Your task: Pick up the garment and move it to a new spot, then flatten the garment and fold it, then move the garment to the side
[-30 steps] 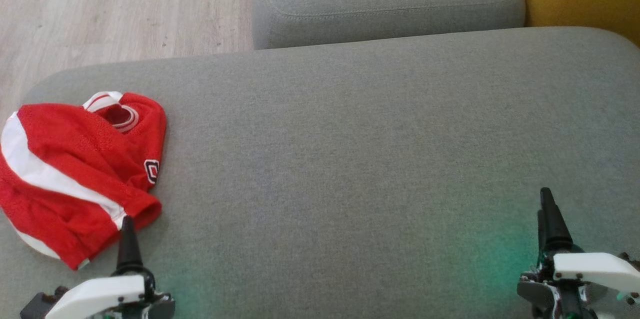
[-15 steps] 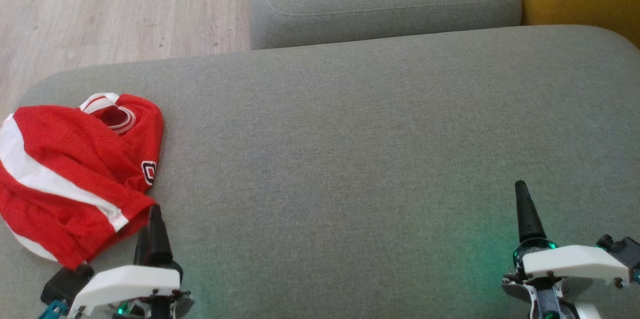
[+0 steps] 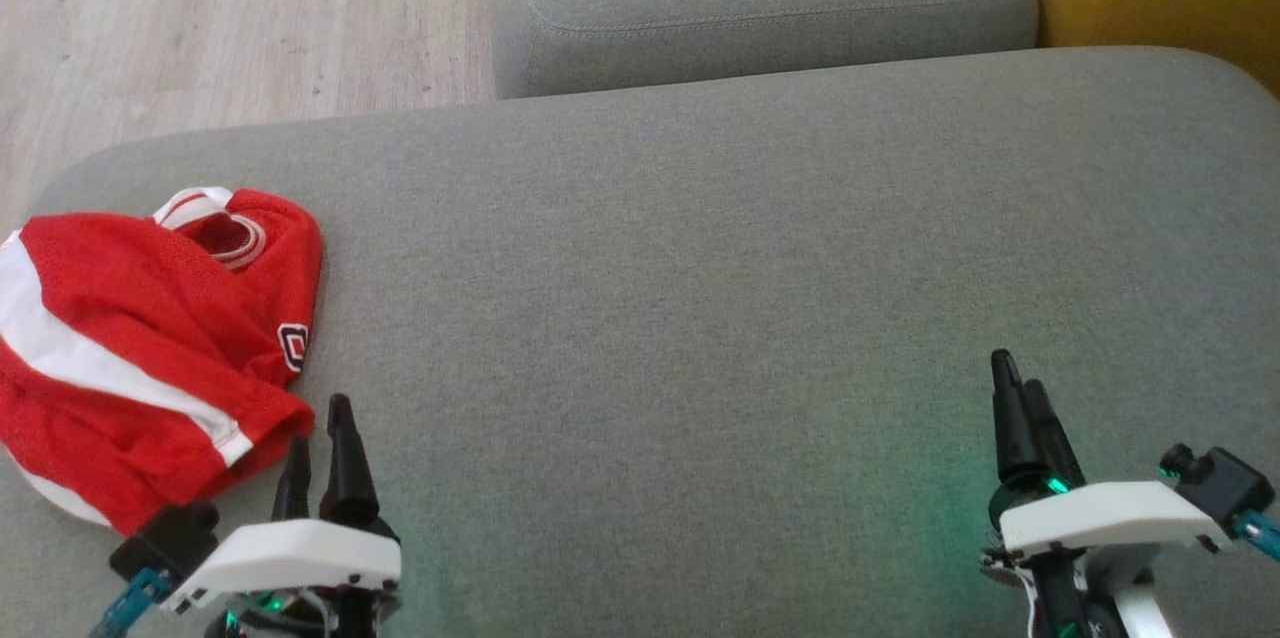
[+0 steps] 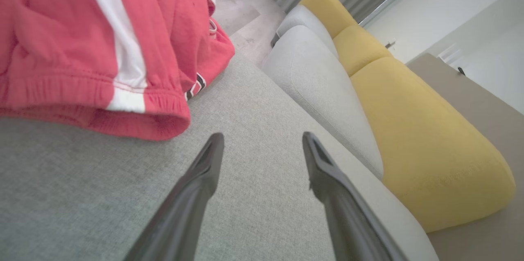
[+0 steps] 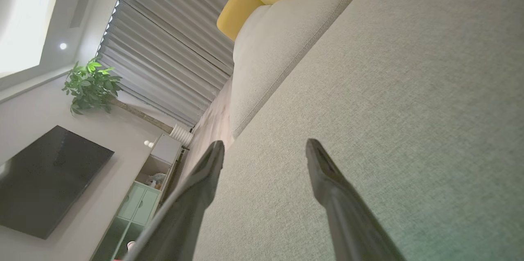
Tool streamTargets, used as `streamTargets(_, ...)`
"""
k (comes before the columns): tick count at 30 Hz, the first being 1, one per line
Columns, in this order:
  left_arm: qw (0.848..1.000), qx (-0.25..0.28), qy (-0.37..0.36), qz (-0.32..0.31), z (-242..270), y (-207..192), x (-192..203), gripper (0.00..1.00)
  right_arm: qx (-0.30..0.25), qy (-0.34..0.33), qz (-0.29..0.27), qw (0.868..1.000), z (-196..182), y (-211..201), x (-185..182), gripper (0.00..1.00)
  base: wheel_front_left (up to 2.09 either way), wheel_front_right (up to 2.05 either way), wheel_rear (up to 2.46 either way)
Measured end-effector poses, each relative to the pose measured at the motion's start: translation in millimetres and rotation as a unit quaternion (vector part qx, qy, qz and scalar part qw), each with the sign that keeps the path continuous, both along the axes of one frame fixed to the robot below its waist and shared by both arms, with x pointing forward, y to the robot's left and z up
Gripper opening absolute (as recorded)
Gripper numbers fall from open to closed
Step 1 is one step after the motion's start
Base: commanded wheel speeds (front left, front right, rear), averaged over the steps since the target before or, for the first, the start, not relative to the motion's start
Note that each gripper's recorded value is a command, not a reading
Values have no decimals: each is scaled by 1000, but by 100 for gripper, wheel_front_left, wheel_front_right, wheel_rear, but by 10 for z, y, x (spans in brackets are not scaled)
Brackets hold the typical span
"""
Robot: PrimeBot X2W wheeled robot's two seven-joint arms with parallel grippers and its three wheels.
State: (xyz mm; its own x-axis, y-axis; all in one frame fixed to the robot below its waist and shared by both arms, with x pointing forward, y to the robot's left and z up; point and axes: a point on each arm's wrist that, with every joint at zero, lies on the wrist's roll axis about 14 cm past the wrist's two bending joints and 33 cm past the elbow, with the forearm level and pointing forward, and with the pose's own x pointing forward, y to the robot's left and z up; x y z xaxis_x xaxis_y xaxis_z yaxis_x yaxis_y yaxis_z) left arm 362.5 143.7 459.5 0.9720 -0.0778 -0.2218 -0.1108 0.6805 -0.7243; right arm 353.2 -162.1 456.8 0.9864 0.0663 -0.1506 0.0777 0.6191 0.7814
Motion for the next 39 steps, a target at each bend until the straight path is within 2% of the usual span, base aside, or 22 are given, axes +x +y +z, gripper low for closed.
streamTargets(18,991,130,-35,-21,148,-116,21,100,-112,-34,35,992,106,141,52,100,0,0,0)
streamTargets(33,967,238,-85,-27,331,-177,43,100,-213,-61,65,973,149,259,31,100,0,0,0)
streamTargets(39,960,263,-94,-27,348,-178,40,100,-229,-67,65,969,163,256,22,100,0,0,0)
